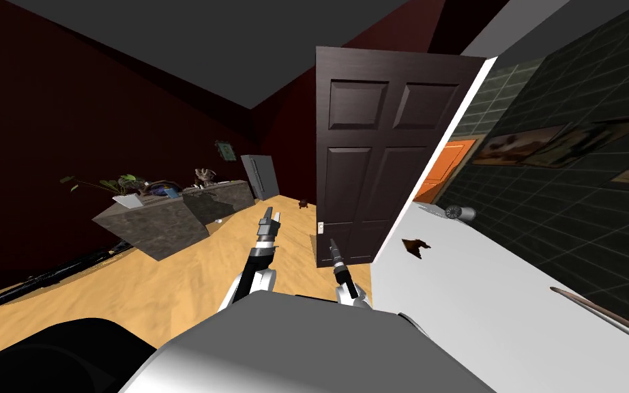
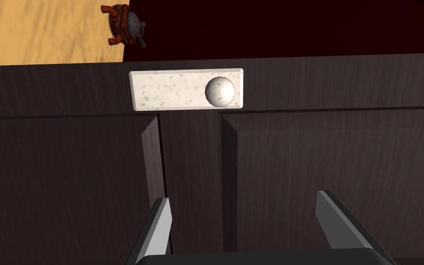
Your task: Push the door open
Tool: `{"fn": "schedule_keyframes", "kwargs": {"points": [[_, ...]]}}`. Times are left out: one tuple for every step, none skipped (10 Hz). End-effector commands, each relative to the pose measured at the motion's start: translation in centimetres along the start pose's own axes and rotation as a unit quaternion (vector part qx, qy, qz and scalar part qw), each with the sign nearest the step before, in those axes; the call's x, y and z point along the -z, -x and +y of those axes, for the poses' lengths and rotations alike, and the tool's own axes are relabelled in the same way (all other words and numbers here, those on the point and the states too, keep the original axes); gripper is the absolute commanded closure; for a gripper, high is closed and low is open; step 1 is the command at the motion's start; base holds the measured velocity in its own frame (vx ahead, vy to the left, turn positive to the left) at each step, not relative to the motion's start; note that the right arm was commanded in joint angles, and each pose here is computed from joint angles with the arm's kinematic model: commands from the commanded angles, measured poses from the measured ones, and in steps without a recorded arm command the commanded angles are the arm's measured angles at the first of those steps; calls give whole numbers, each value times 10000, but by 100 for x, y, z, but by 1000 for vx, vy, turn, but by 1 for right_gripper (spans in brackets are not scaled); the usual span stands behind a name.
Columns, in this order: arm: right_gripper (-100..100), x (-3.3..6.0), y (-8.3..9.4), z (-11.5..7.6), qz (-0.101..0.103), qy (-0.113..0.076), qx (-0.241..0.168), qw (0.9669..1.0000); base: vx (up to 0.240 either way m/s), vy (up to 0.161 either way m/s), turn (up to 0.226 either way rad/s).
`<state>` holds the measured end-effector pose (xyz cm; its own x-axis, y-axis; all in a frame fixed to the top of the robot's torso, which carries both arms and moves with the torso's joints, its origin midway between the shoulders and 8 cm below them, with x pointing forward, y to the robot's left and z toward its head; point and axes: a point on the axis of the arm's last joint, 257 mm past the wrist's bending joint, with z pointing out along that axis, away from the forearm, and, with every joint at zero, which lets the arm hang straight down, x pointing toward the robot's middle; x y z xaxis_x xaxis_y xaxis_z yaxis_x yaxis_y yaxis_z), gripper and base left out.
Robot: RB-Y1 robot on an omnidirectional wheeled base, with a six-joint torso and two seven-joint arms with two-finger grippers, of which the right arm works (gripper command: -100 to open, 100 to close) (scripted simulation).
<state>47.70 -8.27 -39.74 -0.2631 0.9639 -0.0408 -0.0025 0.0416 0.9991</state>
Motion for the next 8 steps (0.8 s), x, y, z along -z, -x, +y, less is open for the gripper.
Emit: {"fn": "schedule_keyframes", "kwargs": {"points": [[-100,9,57,5,-14,5,31,10000,164,42,0],[-100,19,150,-5,-53,0,91,9999,204,74,39],[-100,21,174,-6,-68,1,102,9999,237,47,30],[-100,21,182,-4,-80,5,99,9999,229,75,36],[-100,17,165,3,-91,15,73,9999,252,96,27],[-100,11,136,11,-94,24,40,9999,216,101,28],[-100,1,72,27,-92,40,-24,9999,219,89,27],[-100,-14,-23,49,-84,60,-114,9999,238,83,38]]}}
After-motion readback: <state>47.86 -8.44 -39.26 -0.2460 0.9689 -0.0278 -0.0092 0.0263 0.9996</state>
